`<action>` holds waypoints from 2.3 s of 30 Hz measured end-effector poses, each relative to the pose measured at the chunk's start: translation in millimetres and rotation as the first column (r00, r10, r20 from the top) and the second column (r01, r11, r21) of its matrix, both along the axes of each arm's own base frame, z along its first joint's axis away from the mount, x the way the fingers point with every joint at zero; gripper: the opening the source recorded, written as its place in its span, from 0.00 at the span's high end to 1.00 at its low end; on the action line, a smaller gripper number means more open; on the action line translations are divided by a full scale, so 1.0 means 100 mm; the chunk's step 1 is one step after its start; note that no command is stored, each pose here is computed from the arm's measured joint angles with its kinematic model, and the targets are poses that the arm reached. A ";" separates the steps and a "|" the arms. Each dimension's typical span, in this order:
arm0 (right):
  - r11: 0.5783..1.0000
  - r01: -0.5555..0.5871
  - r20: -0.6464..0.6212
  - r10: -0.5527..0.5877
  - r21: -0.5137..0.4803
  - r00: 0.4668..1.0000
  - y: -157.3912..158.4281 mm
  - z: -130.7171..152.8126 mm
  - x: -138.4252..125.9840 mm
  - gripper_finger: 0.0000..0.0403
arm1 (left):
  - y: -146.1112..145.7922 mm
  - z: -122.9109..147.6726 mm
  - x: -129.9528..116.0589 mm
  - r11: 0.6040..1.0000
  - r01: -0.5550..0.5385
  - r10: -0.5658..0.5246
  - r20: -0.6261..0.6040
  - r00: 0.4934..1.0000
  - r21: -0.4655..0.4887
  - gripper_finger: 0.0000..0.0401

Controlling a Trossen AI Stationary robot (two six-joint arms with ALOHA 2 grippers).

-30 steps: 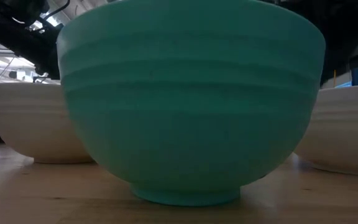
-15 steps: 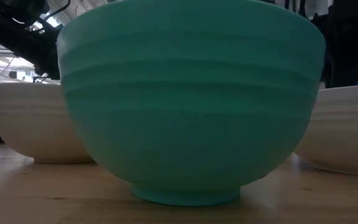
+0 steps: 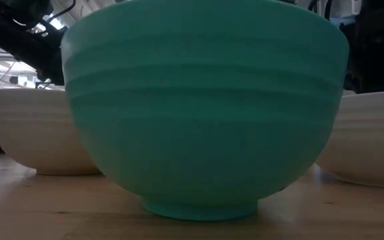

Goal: Nest bowls inside each other
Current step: Stack the white bowl on the white bowl

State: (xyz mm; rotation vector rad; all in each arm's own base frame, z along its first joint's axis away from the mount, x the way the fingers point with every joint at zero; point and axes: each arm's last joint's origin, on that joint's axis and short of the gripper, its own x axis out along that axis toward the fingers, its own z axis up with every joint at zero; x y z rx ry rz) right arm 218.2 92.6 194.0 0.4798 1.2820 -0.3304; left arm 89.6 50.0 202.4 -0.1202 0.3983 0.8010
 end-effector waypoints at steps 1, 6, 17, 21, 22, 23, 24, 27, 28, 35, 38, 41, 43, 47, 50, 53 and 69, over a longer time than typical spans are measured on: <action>1.000 -0.001 0.005 0.001 0.002 1.000 0.00 0.00 0.00 0.83 | 0.00 0.00 0.00 1.000 0.000 0.000 0.000 1.000 0.000 0.62; 1.000 -0.004 0.003 0.004 0.008 1.000 0.00 0.00 0.01 0.97 | 0.00 0.00 0.00 1.000 0.000 0.000 0.000 1.000 0.000 0.62; 0.998 0.054 0.028 -0.055 0.036 0.998 -0.16 0.05 0.11 0.98 | 0.00 0.00 0.00 1.000 0.000 0.000 0.001 1.000 0.000 0.62; 0.999 0.031 0.076 -0.033 0.031 0.997 -0.26 0.18 0.23 0.98 | 0.00 0.00 0.00 1.000 0.000 0.000 0.001 1.000 0.000 0.62; 0.999 0.019 0.089 -0.022 0.036 0.996 -0.30 0.23 0.26 0.98 | 0.00 0.00 0.00 1.000 0.000 0.000 0.001 1.000 0.000 0.62; 0.999 0.008 0.105 -0.012 0.043 0.994 -0.33 0.28 0.29 0.98 | 0.00 0.00 0.00 1.000 0.000 0.000 0.001 1.000 0.000 0.62; 0.999 0.002 0.122 -0.007 0.040 0.992 -0.37 0.34 0.33 0.98 | 0.00 0.00 0.00 1.000 0.000 0.000 0.001 1.000 0.000 0.62; 0.999 -0.013 0.187 0.007 0.032 0.982 -0.50 0.56 0.44 0.98 | 0.00 0.00 0.00 1.000 0.000 0.000 0.001 1.000 0.000 0.62; 1.000 -0.015 0.210 0.009 0.025 0.978 -0.55 0.63 0.47 0.98 | 0.00 0.00 0.00 1.000 0.000 0.000 0.001 1.000 0.000 0.62; 0.994 -0.012 0.302 0.046 -0.113 0.952 -0.88 1.17 0.66 0.98 | 0.00 0.00 0.00 1.000 0.000 0.000 0.001 1.000 0.000 0.62; 0.983 -0.020 0.297 0.075 -0.184 0.952 -1.02 1.28 0.78 0.98 | 0.00 0.00 0.00 1.000 0.000 0.000 0.001 1.000 0.000 0.62; 0.975 -0.040 0.276 0.101 -0.217 0.956 -1.13 1.28 0.95 0.98 | 0.00 0.00 0.00 1.000 0.000 0.000 0.001 1.000 0.000 0.62; 0.972 -0.058 0.247 0.115 -0.227 0.962 -1.20 1.22 1.07 0.98 | 0.00 0.00 0.00 1.000 0.000 0.000 0.001 1.000 0.000 0.62; 0.976 -0.117 0.172 0.149 -0.184 0.974 -1.29 0.97 1.28 0.98 | 0.00 -0.01 0.00 1.000 0.000 0.000 -0.005 1.000 -0.002 0.62; 0.977 -0.143 0.117 0.162 -0.158 0.980 -1.31 0.77 1.39 0.98 | 0.00 -0.01 0.00 1.000 -0.001 0.000 -0.013 1.000 -0.006 0.62; 0.973 -0.168 0.082 0.182 -0.158 0.980 -1.32 0.64 1.46 0.98 | 0.00 -0.01 -0.01 1.000 -0.001 0.001 -0.012 1.000 -0.006 0.62; 0.987 -0.136 0.132 0.146 -0.080 0.980 -1.30 0.63 1.50 0.70 | 0.00 -0.01 -0.01 1.000 -0.002 0.002 -0.011 1.000 -0.009 0.62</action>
